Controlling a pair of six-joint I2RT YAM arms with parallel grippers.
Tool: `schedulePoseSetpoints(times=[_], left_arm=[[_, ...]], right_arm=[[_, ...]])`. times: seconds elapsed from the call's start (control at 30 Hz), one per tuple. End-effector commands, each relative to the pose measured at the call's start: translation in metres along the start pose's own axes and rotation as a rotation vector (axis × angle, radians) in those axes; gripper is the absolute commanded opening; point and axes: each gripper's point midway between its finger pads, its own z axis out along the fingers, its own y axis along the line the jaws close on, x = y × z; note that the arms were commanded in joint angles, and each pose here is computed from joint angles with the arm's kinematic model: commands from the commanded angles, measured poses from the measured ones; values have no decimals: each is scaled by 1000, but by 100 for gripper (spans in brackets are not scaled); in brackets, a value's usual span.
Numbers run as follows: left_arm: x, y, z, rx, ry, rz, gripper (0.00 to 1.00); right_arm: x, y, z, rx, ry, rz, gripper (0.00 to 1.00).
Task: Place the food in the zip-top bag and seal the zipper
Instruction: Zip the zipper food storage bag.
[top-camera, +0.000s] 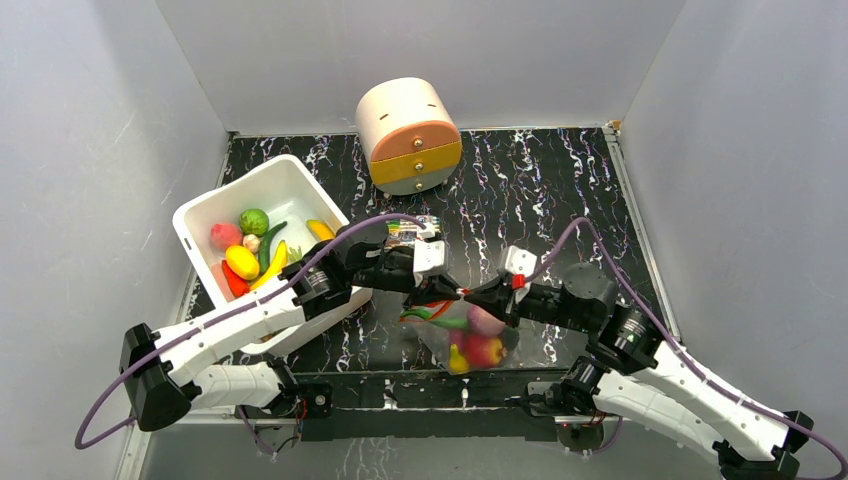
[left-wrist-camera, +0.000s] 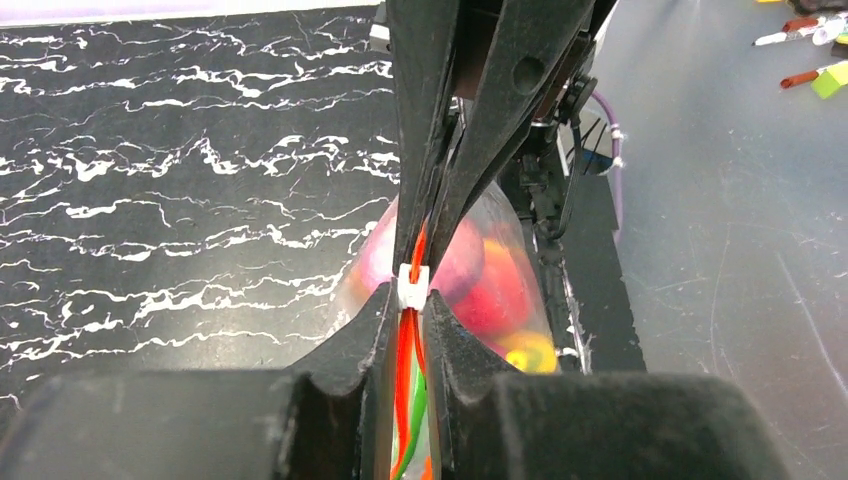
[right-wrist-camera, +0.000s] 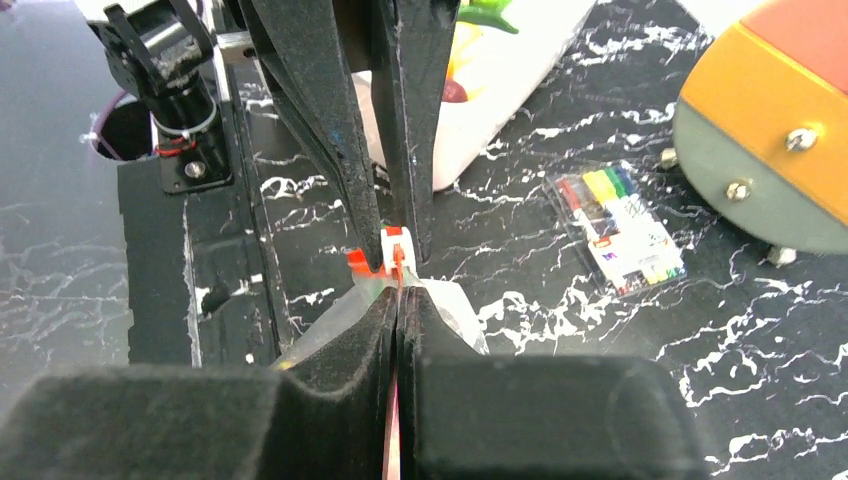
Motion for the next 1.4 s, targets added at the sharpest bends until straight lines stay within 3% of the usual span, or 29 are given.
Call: schedulePoseSetpoints(times=[0.0, 0.2, 0.5, 0.63, 0.7, 0.73, 0.8, 1.07, 1.37], left_arm=[[-1, 0, -12, -57, -17, -24, 22], [-28, 1, -13, -57, -112, -9, 53], [-51, -10, -10, 23, -203, 30, 60], [-51, -14, -10, 49, -213, 42, 52], [-51, -16, -9, 61, -209, 44, 40], [-50, -15, -8, 63, -203, 43, 26], [-46, -14, -6, 63, -188, 40, 10], [-17, -11, -11, 10, -106, 21, 8], [-6, -13, -13, 8, -80, 9, 7]], right_arm=[[-62, -2, -17, 33, -244, -58, 0], [-53, 7, -12, -20, -233, -44, 0], [-53, 8, -8, -36, -228, -42, 0], [-52, 9, -7, -37, -231, -36, 0], [-52, 9, -6, -40, -233, -36, 0], [-52, 9, -6, -39, -233, -35, 0], [-52, 7, -5, -32, -232, -30, 0], [-76, -4, -26, 69, -374, -16, 0], [-74, -3, -29, 69, -357, -25, 0]])
